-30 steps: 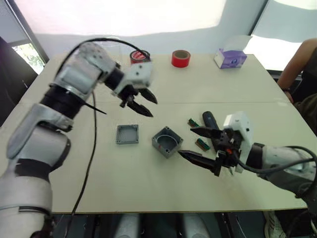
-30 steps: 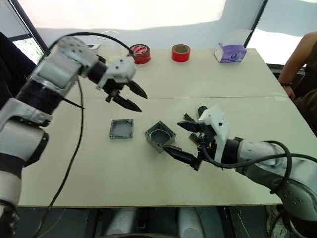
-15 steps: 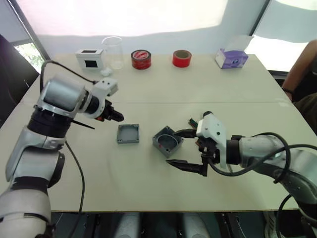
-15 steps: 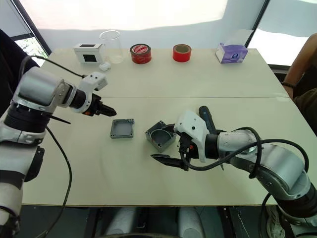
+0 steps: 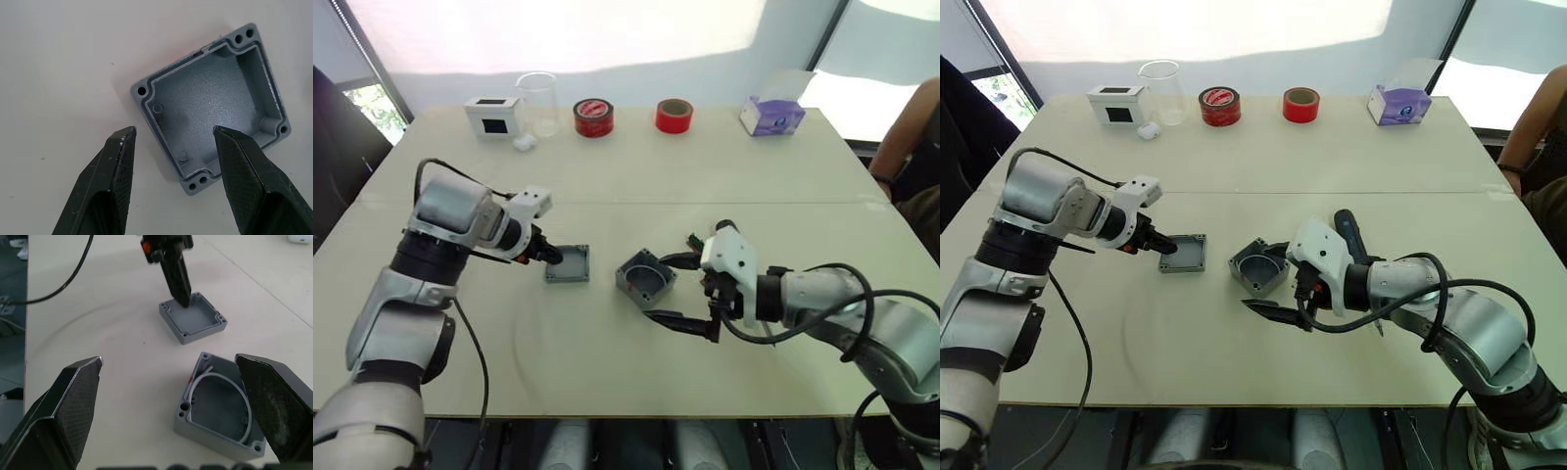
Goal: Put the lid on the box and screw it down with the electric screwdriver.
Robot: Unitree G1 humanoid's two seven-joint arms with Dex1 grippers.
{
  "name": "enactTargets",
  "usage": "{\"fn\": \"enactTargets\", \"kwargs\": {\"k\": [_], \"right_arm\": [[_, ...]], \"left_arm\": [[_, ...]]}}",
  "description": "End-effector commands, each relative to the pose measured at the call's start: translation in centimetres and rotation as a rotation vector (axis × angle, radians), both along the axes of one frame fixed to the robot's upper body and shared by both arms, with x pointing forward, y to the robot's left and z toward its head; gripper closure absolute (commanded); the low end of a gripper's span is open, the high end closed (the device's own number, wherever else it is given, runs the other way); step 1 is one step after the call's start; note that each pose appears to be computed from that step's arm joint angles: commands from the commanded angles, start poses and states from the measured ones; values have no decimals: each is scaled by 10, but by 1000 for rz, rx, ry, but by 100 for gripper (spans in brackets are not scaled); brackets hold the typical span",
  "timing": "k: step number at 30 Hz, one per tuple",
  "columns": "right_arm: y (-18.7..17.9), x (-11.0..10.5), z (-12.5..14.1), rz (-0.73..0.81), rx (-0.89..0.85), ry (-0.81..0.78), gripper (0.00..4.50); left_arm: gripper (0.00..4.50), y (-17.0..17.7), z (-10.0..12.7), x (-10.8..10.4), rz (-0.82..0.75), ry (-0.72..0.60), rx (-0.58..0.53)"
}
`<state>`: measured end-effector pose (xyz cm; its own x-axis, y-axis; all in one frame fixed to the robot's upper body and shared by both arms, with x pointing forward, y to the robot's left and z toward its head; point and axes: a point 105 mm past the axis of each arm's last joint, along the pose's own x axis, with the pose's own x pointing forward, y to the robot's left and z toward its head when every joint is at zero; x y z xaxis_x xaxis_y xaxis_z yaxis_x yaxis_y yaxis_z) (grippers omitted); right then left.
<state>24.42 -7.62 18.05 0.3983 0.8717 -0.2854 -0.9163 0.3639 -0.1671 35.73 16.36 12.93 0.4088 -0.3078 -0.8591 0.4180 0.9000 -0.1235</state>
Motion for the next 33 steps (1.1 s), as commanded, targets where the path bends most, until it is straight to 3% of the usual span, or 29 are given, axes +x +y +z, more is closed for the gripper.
{"fn": "enactTargets", "kwargs": {"k": [1,5,8,12,17,20,25,28,33], "right_arm": [[2,-4,7,-4,11,-39,0],[0,-4,6,-30,17,-39,0],[0,-5,5,-38,20,-39,0],[-2,-5,5,-49,20,-40,0],[-6,-3,7,-62,29,-35,0],[-10,3,12,-96,89,-17,0],[-24,35,35,-258,263,-9,0],[-28,60,50,-337,386,35,0],[-45,104,74,-483,565,146,0]], "left_arm": [[195,8,-5,2,51,6,42],[195,5,-14,1,55,28,50],[279,4,-18,0,60,39,47],[436,0,-22,-1,63,44,34],[449,-8,-25,-2,65,32,-17],[449,-17,-10,5,85,-33,-106],[449,-23,55,42,64,-405,-277],[449,-31,121,59,-16,-832,-382],[449,-59,157,62,-76,-1076,-409]]}}
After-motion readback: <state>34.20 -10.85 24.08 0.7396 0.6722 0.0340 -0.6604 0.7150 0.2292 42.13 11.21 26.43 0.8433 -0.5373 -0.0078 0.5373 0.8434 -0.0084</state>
